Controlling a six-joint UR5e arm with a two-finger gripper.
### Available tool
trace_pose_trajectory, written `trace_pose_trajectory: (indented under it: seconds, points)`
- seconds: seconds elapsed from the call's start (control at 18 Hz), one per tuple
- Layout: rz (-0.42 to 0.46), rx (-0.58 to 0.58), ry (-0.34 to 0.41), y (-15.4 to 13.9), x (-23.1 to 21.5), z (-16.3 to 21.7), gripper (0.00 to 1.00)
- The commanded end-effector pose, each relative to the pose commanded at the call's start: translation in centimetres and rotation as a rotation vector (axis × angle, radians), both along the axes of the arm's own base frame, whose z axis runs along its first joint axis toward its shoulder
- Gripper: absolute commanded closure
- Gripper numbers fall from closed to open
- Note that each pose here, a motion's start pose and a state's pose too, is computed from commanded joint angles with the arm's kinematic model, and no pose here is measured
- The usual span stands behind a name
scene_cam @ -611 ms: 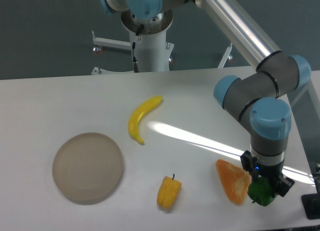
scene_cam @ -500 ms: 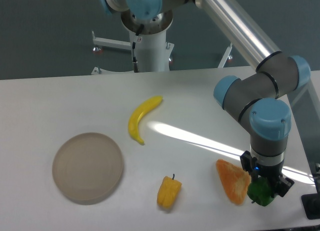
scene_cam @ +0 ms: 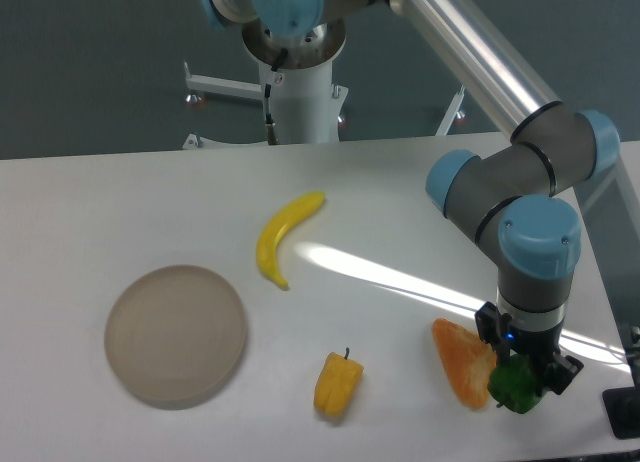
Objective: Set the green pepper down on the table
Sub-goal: 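Close the gripper on the green pepper beside the orange piece, then lift the green pepper and carry it toward the banana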
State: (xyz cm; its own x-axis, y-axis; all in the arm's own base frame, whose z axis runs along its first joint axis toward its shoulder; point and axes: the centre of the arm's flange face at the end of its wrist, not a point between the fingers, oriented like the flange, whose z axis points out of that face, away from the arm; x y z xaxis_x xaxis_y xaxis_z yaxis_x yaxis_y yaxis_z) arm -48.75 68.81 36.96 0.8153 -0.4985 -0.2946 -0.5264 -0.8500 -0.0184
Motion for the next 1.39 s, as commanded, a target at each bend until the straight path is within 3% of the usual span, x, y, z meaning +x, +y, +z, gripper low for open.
trace_pose_trajectory:
  seconds: [0.39, 0.72, 1.06, 1.17, 1.39]
  points:
    - [0.03, -0.054, -0.125, -5.3, 6.7, 0.5, 0.77]
    - [0.109, -0.074, -0.259, -9.1, 14.6, -2.0, 0.77]
    - [0.111, -0.051, -0.247, -9.6, 20.2, -6.1, 0.77]
    - [0.104, -0.016, -0.225, -9.4, 20.8, -6.5, 0.77]
    - [0.068, 0.011, -0.256, -9.2, 21.9, -8.5, 0.78]
